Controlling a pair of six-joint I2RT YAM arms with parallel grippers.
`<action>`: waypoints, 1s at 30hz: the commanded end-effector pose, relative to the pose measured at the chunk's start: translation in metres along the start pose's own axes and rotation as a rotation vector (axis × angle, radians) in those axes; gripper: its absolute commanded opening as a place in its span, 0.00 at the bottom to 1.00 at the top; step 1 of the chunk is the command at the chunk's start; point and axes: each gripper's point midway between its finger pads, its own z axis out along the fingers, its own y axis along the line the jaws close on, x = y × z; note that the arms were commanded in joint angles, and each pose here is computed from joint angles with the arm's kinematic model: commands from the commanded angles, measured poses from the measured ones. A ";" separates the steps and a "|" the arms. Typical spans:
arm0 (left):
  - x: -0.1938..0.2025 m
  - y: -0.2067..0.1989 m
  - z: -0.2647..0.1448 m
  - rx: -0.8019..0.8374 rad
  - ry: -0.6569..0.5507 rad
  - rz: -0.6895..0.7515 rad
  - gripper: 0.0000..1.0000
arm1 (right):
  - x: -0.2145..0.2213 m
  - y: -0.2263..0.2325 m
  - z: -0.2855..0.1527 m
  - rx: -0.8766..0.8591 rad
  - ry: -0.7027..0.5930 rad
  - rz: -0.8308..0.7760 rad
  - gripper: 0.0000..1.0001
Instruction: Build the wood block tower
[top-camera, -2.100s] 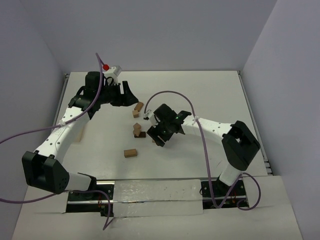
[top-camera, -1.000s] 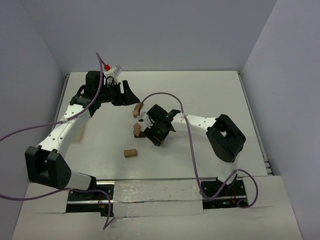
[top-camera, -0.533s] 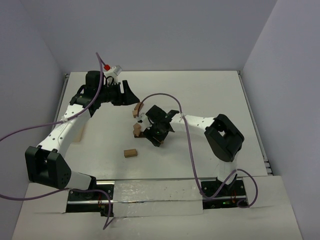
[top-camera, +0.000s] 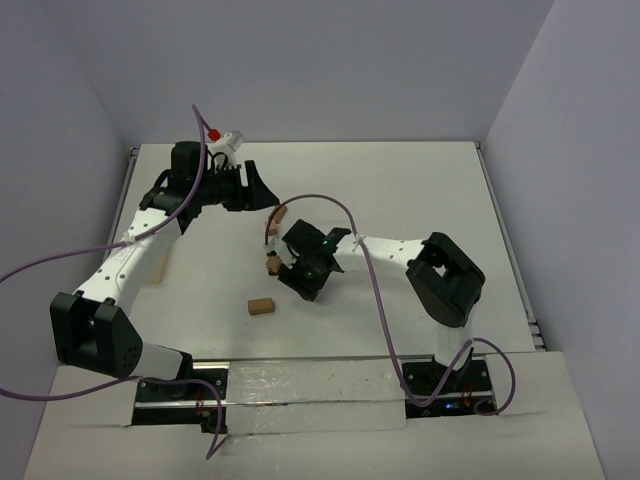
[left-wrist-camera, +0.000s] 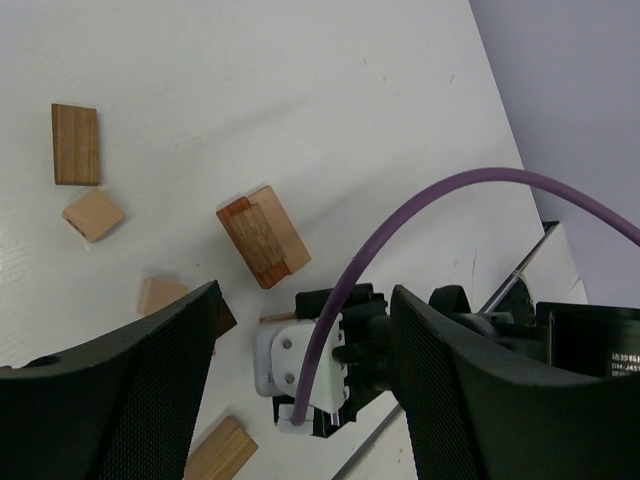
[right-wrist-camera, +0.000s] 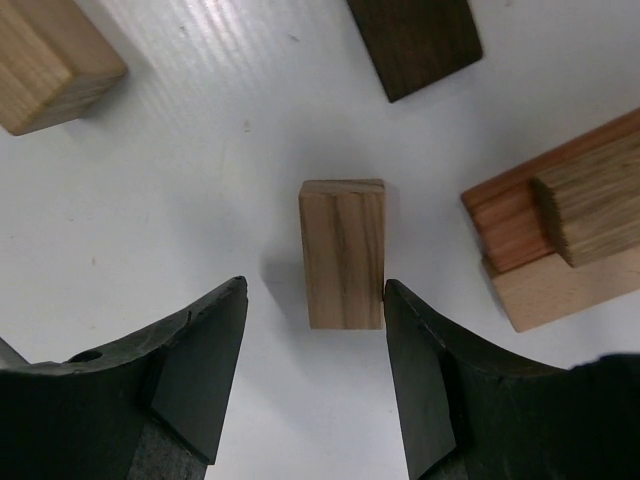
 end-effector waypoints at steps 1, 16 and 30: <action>-0.020 -0.010 -0.009 0.026 -0.056 0.045 0.74 | -0.005 0.009 0.004 0.000 -0.010 -0.032 0.64; -0.033 0.001 -0.017 -0.006 -0.092 0.004 0.74 | -0.012 0.002 0.006 0.064 -0.019 0.033 0.73; -0.033 0.003 -0.017 -0.015 -0.093 0.005 0.73 | -0.018 -0.006 0.015 0.104 -0.023 0.052 0.63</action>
